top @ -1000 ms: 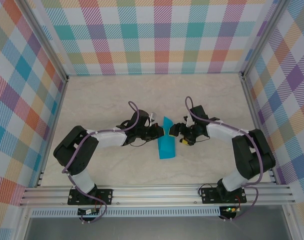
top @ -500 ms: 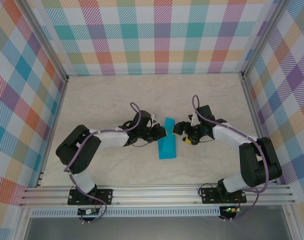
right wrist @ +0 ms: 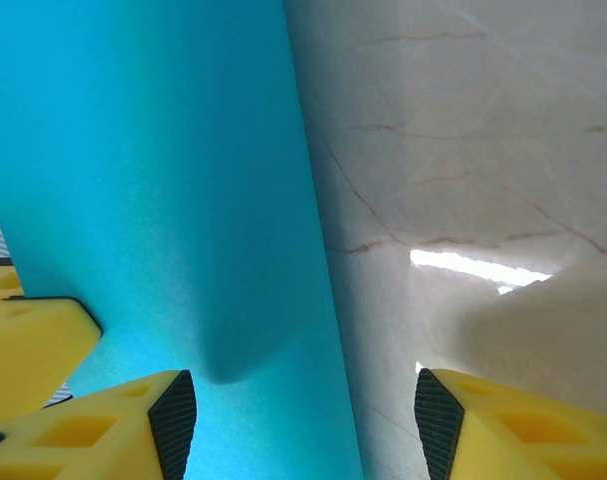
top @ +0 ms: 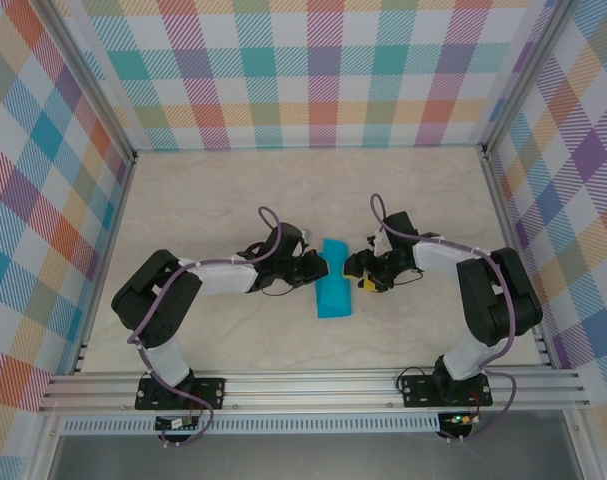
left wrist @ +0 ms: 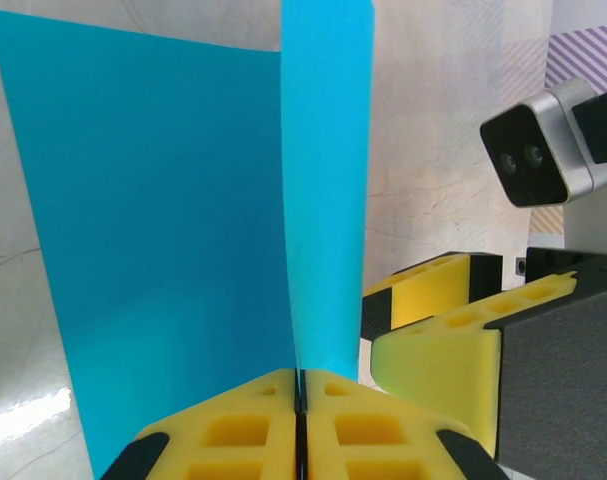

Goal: Fold a paper plane with a square sheet of paper (pick it up from the middle)
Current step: First fold in half a square sheet of paper at the center of the table.

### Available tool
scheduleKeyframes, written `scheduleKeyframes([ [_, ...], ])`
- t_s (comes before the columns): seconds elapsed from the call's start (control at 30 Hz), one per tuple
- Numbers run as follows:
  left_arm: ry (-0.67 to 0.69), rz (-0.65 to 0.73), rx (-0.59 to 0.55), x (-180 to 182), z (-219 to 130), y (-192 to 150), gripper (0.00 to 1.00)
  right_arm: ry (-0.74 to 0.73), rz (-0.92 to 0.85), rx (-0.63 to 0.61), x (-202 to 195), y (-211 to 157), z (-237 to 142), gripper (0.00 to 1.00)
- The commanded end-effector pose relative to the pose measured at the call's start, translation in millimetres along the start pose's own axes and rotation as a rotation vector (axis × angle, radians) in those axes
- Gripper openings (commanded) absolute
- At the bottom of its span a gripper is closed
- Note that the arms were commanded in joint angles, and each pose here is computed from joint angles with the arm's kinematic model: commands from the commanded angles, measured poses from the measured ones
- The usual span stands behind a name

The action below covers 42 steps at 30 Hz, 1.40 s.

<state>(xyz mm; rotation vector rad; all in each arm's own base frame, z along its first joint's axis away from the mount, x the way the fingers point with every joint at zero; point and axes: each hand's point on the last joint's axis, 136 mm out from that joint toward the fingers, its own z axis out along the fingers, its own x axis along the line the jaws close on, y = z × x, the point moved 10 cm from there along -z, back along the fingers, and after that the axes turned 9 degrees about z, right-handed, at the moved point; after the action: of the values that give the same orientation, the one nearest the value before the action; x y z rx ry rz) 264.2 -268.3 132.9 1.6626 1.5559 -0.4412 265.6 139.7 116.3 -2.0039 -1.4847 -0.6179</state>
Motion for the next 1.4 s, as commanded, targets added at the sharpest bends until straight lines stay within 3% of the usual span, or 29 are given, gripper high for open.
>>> scheduleKeyframes([
  [0.0,0.011,0.025,0.007,-3,0,-3,0.1,0.028,-0.043,0.03,6,4,0,0.61],
  [0.33,0.024,0.017,0.019,-3,1,-8,0.16,0.014,-0.068,0.085,6,7,11,0.54],
  [0.53,0.077,0.025,-0.01,-6,-9,-8,0.35,-0.036,-0.082,0.086,8,6,15,0.51],
  [0.57,0.098,0.028,-0.022,-7,-14,-8,0.42,-0.052,-0.083,0.084,7,6,16,0.51],
  [0.77,0.255,0.04,-0.125,-6,-48,-8,0.51,-0.107,-0.089,0.065,9,5,17,0.52],
  [1.0,0.366,0.048,-0.203,-4,-77,-11,0.55,-0.206,-0.11,0.07,12,2,26,0.54],
  [1.37,0.362,0.053,-0.178,-3,-70,-11,0.52,-0.283,-0.07,0.029,11,2,29,0.57],
])
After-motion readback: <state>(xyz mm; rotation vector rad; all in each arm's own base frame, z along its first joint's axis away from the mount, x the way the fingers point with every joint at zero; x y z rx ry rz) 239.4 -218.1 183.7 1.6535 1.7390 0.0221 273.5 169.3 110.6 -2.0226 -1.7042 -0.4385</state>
